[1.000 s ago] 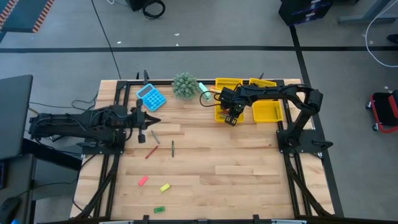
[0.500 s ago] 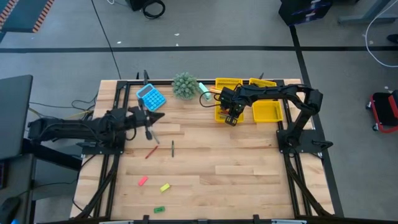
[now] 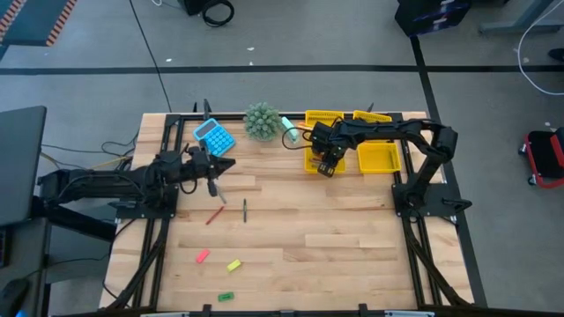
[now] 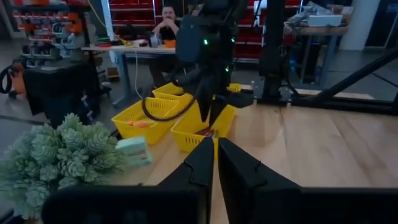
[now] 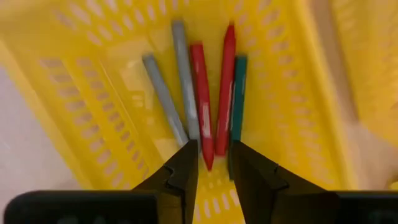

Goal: Sort crayons/erasers/pens/pencils in bins
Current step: Put the green crayon into the bottom left yellow bin

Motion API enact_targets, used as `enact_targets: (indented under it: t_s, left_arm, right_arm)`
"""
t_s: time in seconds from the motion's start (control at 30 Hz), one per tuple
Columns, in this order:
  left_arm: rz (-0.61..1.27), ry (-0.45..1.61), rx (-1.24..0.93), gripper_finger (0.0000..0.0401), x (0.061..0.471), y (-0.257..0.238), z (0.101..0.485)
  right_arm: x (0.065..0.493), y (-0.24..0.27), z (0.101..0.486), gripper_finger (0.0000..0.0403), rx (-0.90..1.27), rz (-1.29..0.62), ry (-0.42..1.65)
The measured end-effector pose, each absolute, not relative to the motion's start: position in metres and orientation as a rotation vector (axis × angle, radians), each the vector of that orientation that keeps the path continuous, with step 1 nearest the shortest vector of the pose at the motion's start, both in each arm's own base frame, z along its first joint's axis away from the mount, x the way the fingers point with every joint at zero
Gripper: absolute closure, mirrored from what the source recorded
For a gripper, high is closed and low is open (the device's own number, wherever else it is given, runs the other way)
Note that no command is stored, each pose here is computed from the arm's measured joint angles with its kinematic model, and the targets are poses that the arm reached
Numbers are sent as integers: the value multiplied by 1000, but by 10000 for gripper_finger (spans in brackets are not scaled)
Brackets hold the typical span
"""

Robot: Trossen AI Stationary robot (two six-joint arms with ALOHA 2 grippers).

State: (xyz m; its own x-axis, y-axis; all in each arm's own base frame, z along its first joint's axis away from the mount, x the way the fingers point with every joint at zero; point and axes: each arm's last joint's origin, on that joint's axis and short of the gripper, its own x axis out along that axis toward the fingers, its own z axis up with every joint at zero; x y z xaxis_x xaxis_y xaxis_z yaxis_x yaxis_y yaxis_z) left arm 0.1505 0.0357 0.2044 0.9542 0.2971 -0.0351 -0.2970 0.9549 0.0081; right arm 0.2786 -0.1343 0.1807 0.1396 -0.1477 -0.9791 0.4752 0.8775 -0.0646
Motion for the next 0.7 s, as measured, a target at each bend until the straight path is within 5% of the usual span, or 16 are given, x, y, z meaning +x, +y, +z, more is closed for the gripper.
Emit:
enact_targets:
  t_s: [0.3,0.7]
  left_arm:
    - [395,21,-46,357,149,38,205]
    - [391,-21,-114,267,148,45,208]
  right_arm:
    - [308,-118,245,297,280,-443,1276]
    - [355,-41,279,297,331,-433,968]
